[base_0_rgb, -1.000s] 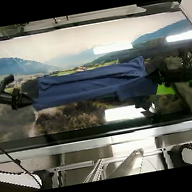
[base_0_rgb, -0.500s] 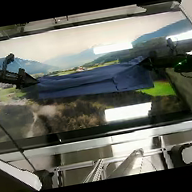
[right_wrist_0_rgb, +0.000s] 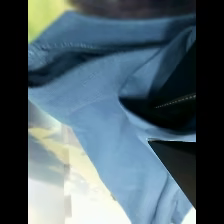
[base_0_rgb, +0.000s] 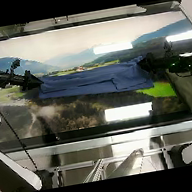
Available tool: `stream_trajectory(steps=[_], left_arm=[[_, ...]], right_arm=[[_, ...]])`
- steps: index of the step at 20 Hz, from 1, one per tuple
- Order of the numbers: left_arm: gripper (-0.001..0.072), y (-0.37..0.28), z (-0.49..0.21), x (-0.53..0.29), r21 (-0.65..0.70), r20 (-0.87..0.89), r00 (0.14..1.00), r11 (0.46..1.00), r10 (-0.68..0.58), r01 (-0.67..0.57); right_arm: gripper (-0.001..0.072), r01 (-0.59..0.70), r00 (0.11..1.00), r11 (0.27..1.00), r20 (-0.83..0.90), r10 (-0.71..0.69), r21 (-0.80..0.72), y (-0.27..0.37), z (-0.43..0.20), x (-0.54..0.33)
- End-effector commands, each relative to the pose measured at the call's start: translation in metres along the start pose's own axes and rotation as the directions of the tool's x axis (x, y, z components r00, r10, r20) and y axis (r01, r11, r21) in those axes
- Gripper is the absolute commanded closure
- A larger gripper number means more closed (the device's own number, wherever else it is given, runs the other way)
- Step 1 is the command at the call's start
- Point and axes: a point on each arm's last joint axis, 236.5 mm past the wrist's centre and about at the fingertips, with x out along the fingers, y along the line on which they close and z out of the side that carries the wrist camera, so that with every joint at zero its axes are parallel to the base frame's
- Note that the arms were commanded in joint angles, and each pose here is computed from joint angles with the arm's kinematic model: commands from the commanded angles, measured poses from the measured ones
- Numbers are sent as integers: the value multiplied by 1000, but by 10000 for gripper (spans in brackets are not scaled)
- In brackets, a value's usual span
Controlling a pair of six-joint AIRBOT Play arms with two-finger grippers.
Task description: Fold the shirts.
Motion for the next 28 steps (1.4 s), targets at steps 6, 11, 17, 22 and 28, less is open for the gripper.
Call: stream_trajectory(steps=[6, 11, 17, 22, 28], left_arm=[[432, -18, 38, -69, 52, 240, 969, 996, 58, -73], [709, -71, 28, -105, 151, 278, 959, 983, 63, -109], [709, -127, 17, -80, 259, 228, 972, 959, 51, -111], [709, -166, 6, -33, 341, 150, 988, 936, 36, -86], [708, -195, -26, 47, 401, 8, 1000, 915, 30, -31]], right_arm=[[251, -137, 988, 979, -93, 125, -147, 27, 1, -33], [10, 37, 993, 977, -100, -59, -208, -19, 18, -61], [11, 97, 969, 977, -206, -137, -190, -50, -11, -34], [20, 54, 963, 981, -251, -100, -187, -35, -29, -8], [304, 41, 956, 978, -276, -98, -206, -26, -39, 3]])
